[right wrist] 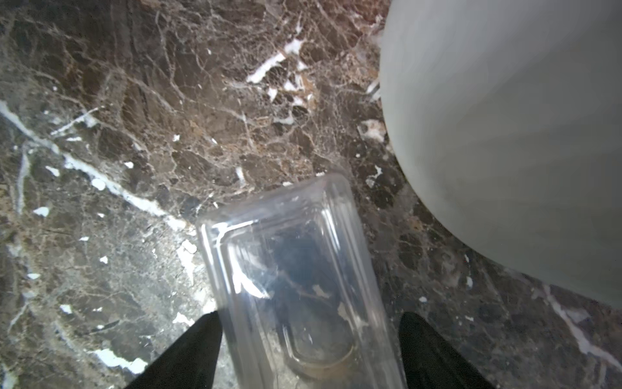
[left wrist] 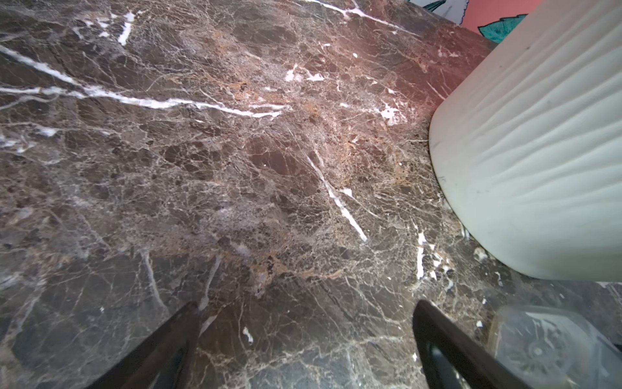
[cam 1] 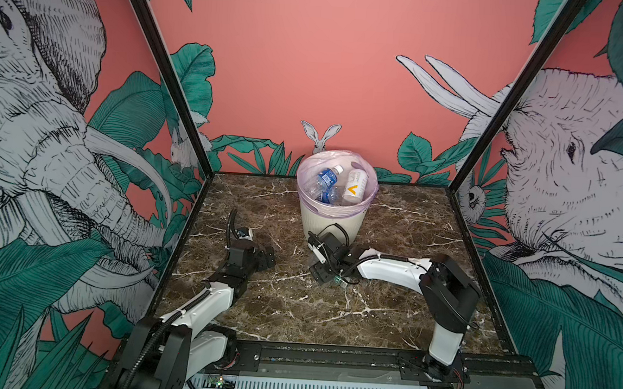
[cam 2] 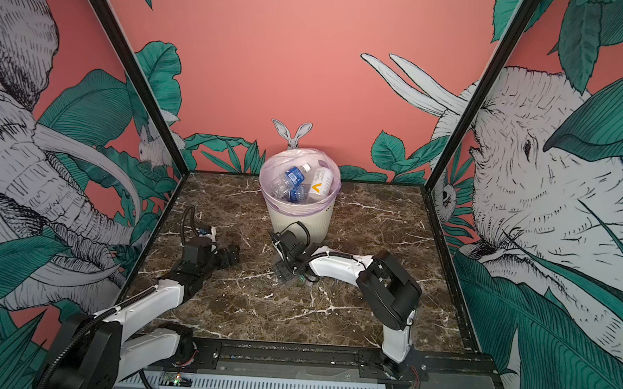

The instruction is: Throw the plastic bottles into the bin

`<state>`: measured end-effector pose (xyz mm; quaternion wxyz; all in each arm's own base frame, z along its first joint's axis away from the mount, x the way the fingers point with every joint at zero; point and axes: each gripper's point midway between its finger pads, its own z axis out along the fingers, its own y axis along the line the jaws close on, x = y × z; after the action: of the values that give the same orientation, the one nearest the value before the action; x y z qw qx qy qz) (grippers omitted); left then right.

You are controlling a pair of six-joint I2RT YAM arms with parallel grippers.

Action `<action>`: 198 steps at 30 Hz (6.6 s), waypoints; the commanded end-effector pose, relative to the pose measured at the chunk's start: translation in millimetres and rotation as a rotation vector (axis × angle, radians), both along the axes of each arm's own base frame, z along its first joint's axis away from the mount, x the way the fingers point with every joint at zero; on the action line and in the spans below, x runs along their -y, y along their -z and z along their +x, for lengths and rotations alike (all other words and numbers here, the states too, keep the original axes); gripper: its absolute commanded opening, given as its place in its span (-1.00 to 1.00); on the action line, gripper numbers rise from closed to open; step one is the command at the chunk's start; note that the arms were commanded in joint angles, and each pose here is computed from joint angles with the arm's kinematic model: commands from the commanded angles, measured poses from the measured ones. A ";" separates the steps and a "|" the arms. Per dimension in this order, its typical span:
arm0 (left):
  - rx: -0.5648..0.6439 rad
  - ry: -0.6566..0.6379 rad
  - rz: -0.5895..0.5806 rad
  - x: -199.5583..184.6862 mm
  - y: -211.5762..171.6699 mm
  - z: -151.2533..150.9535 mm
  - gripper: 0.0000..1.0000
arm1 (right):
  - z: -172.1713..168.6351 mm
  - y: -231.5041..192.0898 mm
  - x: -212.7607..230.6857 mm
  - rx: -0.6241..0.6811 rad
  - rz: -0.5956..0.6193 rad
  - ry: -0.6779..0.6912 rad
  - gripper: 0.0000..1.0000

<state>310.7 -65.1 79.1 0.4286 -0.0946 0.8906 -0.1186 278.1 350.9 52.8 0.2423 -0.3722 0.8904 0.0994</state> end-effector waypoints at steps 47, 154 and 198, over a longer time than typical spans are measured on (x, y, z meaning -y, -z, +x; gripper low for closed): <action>0.065 0.100 -0.088 23.7 -15.7 15.7 0.98 | -51.5 -124.2 122.7 0.415 0.337 0.242 -0.03; 0.370 0.050 0.513 -48.4 -63.7 58.4 0.99 | 85.7 -145.6 330.6 0.652 0.111 0.859 0.98; 0.340 0.147 0.405 -51.0 -16.1 91.7 0.99 | 124.9 -54.4 345.7 0.680 0.061 0.722 0.99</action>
<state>397.7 -14.5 82.5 0.5586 0.0774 0.8257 0.0167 393.0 5.4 91.3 0.5106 -0.0447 0.8528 -0.0997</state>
